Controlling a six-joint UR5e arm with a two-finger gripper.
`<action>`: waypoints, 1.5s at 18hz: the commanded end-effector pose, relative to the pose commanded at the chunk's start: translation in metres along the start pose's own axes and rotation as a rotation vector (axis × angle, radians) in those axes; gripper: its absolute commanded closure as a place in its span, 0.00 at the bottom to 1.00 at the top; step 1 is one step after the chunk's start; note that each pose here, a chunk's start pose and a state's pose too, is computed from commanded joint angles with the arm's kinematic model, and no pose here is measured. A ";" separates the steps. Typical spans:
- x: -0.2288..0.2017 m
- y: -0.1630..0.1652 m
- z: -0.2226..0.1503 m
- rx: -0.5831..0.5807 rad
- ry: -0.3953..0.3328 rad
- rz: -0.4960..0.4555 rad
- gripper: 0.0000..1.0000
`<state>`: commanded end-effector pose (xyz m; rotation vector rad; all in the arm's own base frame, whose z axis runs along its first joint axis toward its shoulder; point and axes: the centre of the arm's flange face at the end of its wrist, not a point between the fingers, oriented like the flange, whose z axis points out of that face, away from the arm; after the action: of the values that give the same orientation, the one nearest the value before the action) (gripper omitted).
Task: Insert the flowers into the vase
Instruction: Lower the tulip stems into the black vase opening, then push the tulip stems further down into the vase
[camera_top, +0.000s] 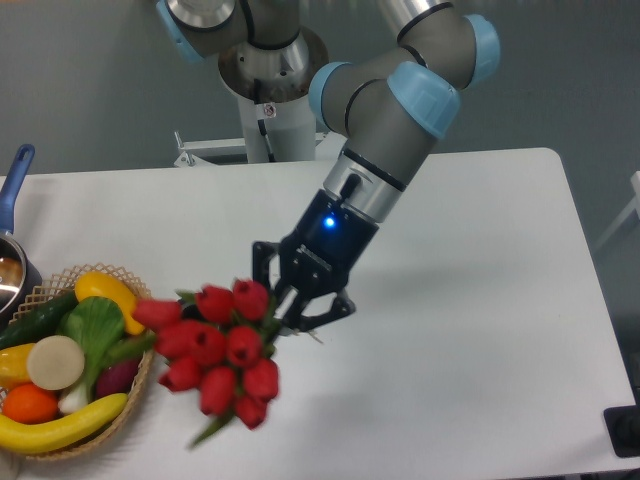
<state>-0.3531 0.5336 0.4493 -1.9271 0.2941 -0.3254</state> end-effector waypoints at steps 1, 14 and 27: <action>0.005 -0.003 0.004 0.020 0.024 0.003 0.98; 0.037 -0.004 0.035 0.091 0.155 0.013 0.96; 0.043 0.024 0.053 0.078 0.181 0.050 0.92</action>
<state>-0.2955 0.5555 0.4118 -1.8135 0.4417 -0.4731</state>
